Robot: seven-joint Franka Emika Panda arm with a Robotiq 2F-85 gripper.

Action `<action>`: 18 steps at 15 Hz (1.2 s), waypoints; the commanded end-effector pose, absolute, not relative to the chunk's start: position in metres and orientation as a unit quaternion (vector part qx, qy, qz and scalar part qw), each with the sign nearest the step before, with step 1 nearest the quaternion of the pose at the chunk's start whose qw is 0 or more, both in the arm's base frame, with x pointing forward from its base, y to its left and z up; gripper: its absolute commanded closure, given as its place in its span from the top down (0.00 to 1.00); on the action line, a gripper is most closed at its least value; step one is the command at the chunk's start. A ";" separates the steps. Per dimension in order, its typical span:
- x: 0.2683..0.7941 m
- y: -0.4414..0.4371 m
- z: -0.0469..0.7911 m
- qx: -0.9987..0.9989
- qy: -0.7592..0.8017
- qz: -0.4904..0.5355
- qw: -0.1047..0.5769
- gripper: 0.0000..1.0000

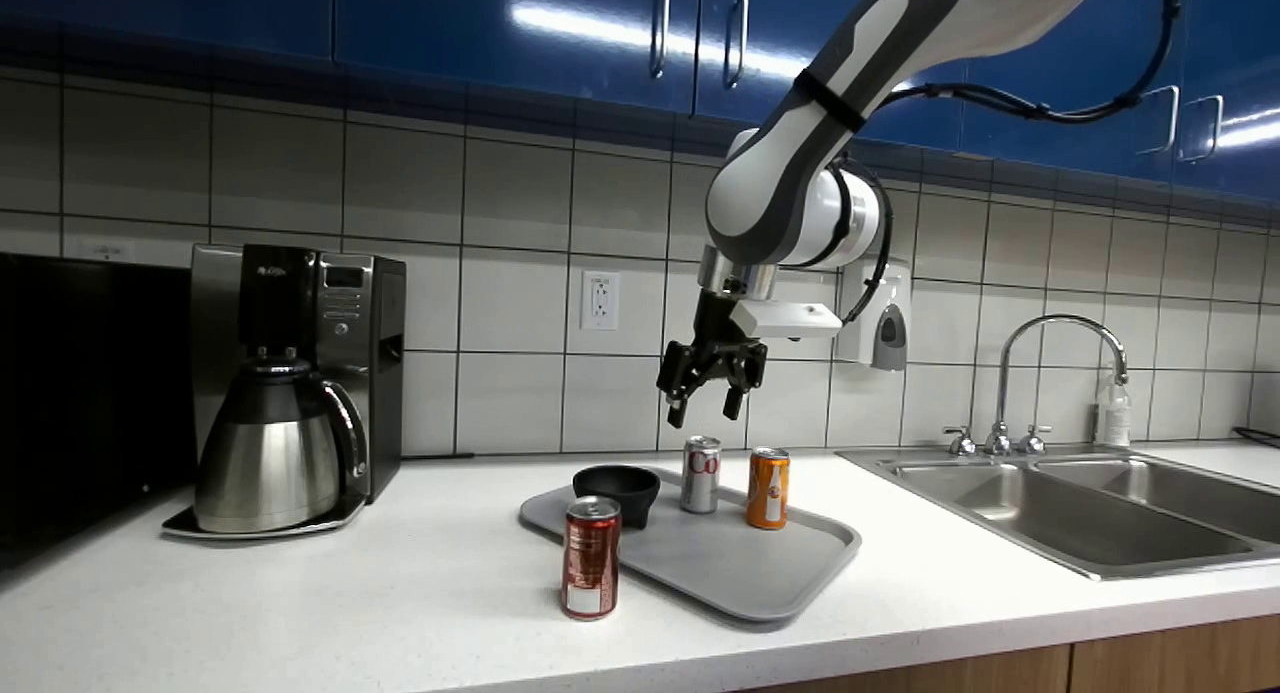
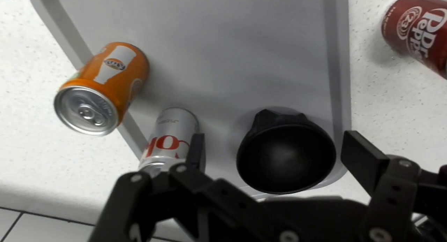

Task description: Remove the contents on the tray

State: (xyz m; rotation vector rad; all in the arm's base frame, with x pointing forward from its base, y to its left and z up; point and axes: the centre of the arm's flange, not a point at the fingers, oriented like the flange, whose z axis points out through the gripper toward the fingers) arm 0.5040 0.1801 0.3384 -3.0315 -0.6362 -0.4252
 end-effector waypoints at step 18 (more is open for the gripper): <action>0.568 0.163 0.327 -0.979 -0.148 -0.139 -0.025 1.00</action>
